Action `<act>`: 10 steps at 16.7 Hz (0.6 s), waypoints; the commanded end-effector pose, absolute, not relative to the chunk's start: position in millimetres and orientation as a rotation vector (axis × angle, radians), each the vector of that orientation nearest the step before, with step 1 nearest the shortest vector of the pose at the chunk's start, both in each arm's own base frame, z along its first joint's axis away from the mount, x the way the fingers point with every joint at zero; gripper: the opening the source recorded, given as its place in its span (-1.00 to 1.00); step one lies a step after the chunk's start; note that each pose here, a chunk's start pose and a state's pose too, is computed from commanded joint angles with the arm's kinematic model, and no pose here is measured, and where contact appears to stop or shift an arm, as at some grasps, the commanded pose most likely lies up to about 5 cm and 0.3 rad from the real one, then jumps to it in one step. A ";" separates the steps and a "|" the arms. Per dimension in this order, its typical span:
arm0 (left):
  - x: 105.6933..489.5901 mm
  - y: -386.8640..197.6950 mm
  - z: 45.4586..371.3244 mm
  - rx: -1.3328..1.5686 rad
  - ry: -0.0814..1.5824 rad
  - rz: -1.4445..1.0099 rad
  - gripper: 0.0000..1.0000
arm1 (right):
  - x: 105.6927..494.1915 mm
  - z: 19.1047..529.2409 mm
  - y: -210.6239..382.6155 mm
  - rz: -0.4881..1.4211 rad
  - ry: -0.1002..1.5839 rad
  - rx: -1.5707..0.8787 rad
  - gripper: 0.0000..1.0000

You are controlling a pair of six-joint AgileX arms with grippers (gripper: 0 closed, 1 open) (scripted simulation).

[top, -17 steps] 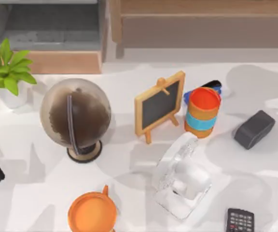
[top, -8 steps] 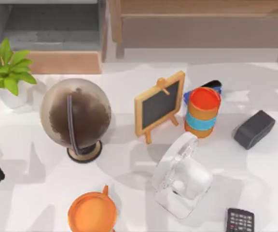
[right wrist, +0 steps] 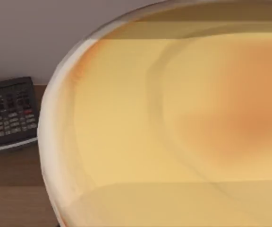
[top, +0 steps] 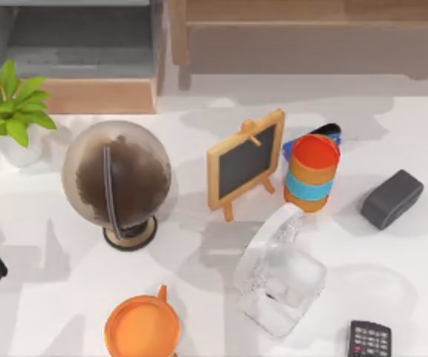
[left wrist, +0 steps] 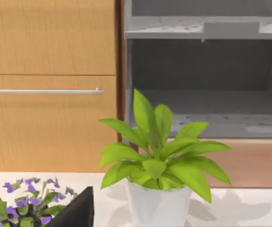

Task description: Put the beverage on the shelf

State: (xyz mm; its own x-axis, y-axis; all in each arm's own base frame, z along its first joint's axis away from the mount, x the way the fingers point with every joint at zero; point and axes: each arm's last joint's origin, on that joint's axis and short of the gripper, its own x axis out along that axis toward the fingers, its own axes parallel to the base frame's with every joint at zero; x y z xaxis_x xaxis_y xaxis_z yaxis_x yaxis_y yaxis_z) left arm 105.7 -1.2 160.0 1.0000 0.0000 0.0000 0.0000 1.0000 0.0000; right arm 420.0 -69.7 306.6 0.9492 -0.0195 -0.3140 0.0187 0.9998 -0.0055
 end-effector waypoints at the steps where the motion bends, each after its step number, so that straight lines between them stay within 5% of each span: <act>1: 105.7 -1.2 160.0 0.000 0.000 0.000 1.00 | 423.6 309.6 -67.9 -0.017 0.318 -0.003 -1.00; 10: 105.7 -1.2 160.0 0.000 0.000 0.000 1.00 | 428.5 318.6 -67.6 -0.021 0.300 -0.003 -1.00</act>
